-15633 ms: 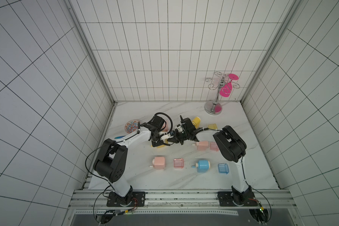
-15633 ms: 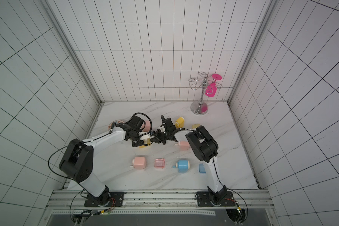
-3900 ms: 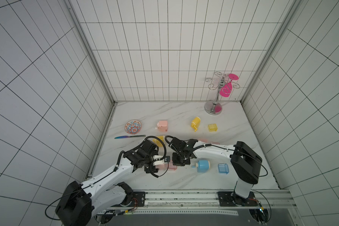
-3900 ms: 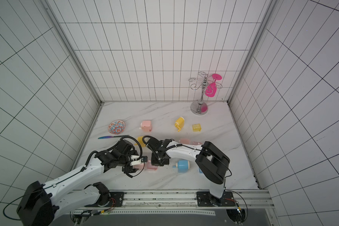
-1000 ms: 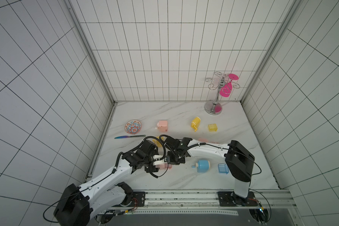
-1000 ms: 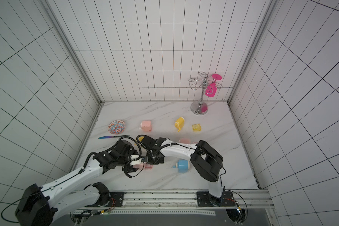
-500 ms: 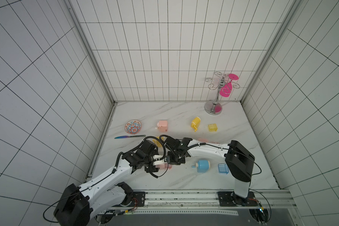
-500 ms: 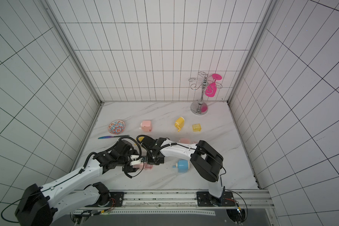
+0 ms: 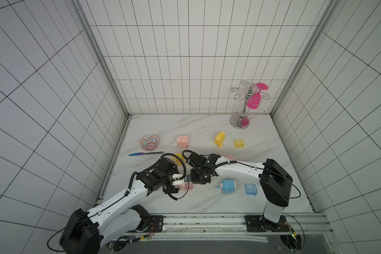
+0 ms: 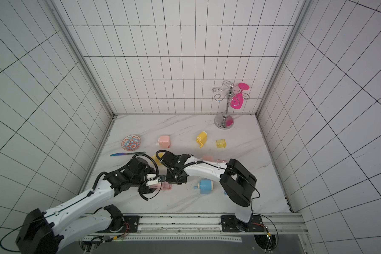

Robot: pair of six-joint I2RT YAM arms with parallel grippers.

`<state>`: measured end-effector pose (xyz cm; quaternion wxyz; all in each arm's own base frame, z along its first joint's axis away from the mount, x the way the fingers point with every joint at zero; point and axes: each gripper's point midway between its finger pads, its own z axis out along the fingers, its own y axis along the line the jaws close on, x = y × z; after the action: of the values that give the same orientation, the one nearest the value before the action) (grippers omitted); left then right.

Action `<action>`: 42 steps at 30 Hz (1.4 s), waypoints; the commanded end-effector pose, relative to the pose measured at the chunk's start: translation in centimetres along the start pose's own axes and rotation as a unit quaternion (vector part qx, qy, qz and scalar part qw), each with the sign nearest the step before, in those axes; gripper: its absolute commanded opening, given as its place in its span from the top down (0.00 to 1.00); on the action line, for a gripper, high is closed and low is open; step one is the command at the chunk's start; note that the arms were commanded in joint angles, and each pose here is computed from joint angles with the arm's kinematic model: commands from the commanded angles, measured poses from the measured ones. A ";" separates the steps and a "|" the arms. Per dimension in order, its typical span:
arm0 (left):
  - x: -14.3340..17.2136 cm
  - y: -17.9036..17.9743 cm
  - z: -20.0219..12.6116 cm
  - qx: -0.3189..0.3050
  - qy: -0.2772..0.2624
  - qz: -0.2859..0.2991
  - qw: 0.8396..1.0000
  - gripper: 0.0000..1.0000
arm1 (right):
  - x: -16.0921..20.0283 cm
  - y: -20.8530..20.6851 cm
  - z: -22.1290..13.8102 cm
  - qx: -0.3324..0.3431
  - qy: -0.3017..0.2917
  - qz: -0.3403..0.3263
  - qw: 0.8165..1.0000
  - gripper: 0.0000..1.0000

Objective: Put the tray back into the pencil sharpener
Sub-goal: Close the container of the pencil sharpener.

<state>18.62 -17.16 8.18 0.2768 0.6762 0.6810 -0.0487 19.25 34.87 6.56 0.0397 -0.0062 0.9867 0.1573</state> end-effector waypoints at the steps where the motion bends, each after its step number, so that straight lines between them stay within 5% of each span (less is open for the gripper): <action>1: 0.3 -0.3 0.2 0.008 0.004 0.003 1.000 0.23 | -0.1 -1.5 -1.0 0.012 -0.008 0.008 1.000 0.77; 13: 0.5 -0.4 0.9 0.035 0.024 -0.003 0.999 0.28 | -0.5 -3.6 -1.9 0.001 -0.010 0.025 1.000 0.77; 26: 0.5 -0.4 0.9 0.034 0.025 -0.007 0.999 0.38 | -0.3 -2.2 1.1 -0.046 0.018 0.050 0.998 0.92; 42: 0.4 -0.3 1.2 0.034 0.022 -0.006 0.999 0.41 | 0.9 -1.5 3.8 -0.073 0.049 0.069 0.994 0.93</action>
<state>18.04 -16.89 6.51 0.2275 0.6809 0.6935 -0.0603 19.13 34.31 3.11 -0.0066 0.0403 0.9723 0.2303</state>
